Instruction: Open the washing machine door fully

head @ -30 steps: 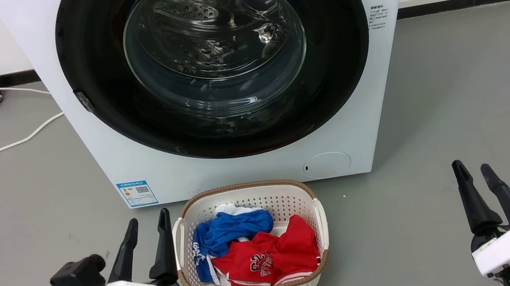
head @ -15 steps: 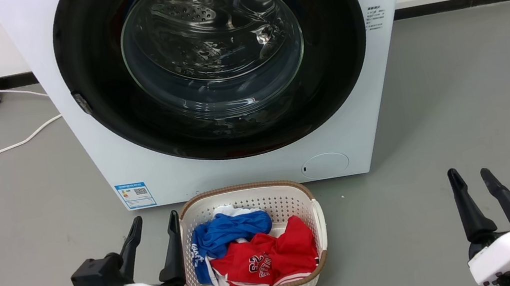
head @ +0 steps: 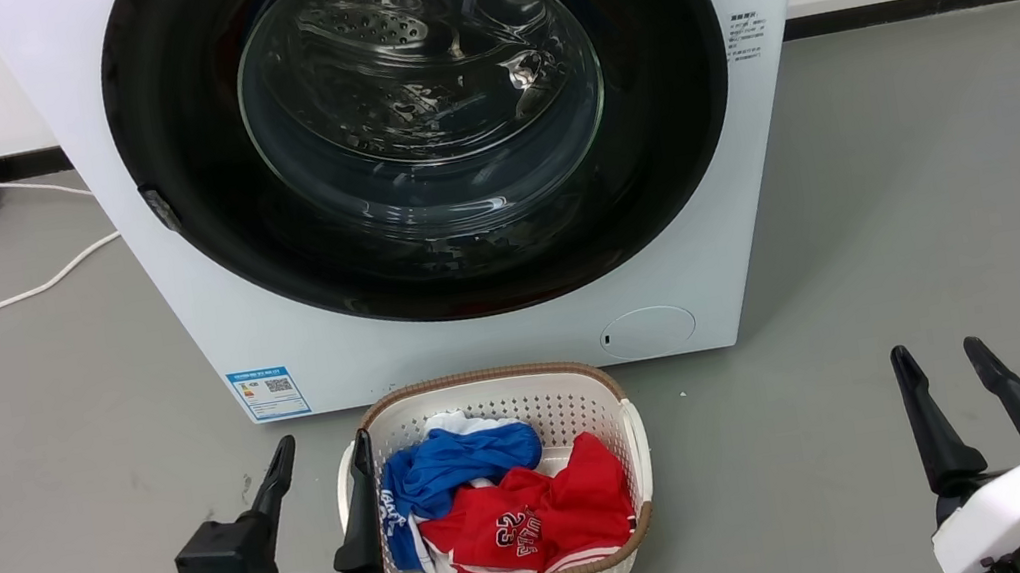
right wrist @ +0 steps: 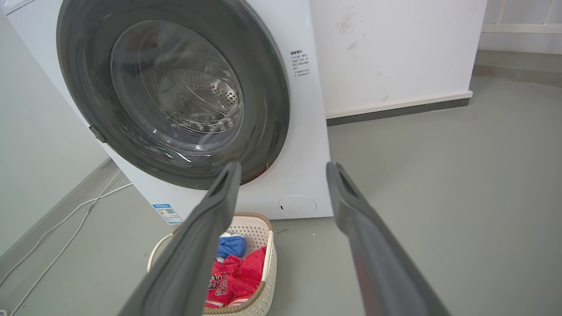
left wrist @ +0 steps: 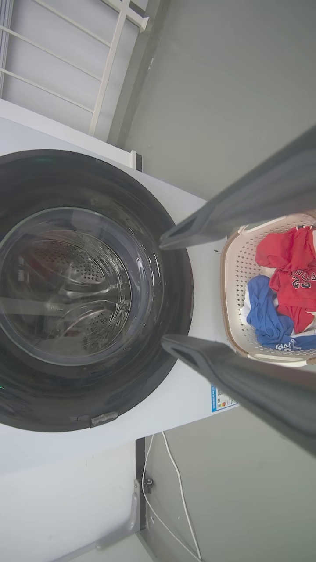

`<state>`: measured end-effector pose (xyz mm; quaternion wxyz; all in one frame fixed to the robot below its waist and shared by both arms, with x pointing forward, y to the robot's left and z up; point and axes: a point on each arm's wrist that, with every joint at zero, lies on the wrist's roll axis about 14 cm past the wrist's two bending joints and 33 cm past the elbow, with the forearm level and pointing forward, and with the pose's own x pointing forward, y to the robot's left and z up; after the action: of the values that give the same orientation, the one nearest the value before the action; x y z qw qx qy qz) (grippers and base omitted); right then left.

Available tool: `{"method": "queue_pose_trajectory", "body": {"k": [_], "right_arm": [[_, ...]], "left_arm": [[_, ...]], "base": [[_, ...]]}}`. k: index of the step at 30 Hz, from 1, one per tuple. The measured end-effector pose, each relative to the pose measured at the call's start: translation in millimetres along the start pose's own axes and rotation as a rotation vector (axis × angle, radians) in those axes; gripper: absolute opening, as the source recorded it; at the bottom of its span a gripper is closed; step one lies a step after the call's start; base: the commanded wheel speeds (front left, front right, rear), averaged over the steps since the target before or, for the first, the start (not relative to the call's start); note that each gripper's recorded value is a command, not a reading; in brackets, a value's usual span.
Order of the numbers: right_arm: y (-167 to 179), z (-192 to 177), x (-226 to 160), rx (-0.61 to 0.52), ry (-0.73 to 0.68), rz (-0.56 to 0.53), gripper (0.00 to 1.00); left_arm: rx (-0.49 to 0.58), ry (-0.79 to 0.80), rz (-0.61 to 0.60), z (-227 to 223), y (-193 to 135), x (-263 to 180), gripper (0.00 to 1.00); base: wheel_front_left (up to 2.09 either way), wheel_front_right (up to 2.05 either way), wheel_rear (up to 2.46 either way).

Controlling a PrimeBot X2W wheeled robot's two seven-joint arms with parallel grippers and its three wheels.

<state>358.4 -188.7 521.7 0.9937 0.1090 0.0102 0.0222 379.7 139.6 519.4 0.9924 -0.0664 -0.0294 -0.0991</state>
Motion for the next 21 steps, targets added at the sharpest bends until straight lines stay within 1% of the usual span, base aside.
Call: {"method": "queue_pose_trajectory", "body": {"k": [16, 21], "right_arm": [[3.8, 2.4, -1.8, -0.135, -0.008, 0.009, 1.0], [5.0, 3.4, -2.0, -0.171, -0.011, 0.012, 1.0]], "left_arm": [[0.09, -0.009, -0.024, -2.2, -4.2, -0.4, 1.0], [0.101, -0.016, -0.029, -1.6, -5.4, 0.1, 1.0]], "base": [[0.0, 0.0, 0.0], [0.0, 0.0, 0.0]]}}
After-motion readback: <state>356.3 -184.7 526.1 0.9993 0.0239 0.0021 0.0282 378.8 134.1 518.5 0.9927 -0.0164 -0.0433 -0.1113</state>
